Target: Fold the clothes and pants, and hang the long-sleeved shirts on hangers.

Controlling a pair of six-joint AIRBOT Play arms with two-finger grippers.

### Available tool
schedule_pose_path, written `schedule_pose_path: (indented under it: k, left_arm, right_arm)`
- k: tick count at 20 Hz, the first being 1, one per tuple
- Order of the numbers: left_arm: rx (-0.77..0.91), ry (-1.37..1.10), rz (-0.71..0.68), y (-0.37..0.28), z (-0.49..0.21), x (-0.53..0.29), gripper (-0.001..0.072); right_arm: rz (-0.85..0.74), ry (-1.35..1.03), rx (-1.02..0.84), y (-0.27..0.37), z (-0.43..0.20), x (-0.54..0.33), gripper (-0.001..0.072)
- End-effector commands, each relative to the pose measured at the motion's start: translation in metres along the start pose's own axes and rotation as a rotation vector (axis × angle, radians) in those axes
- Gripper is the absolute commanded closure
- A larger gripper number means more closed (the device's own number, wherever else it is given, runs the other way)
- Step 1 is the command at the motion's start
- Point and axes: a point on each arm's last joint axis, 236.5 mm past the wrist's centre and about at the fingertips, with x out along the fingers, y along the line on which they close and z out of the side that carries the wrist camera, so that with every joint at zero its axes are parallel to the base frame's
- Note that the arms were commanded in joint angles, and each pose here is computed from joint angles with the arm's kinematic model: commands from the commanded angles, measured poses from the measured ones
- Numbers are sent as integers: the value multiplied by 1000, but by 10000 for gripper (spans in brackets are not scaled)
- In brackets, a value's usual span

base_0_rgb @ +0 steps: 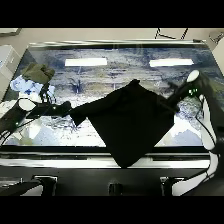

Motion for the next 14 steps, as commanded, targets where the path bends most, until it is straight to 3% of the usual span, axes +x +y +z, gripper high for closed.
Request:
schedule_pose_path:
  k: [1,4,8,9,10,11,12,14]
  left_arm:
    - [22,16,3,6,-2,-2,684]
    - [40,21,4,7,-3,0,684]
    - [46,21,4,7,-3,0,684]
    - [46,21,4,7,-3,0,684]
    - [46,21,4,7,-3,0,684]
    - [46,21,4,7,-3,0,684]
    - [46,21,4,7,-3,0,684]
    - [46,21,4,7,-3,0,684]
  right_arm:
    - [-80,152,83,-52,-81,58,18]
    - [-19,137,160,-57,-120,107,37]
    - [97,-7,222,-37,-96,120,39]
    - [117,-52,246,-33,-85,119,74]
    - [139,-98,268,-30,-73,118,304]
    - [164,-153,280,-25,-58,112,613]
    - [185,-212,281,-21,-42,101,675]
    - [204,-380,270,-22,3,54,675]
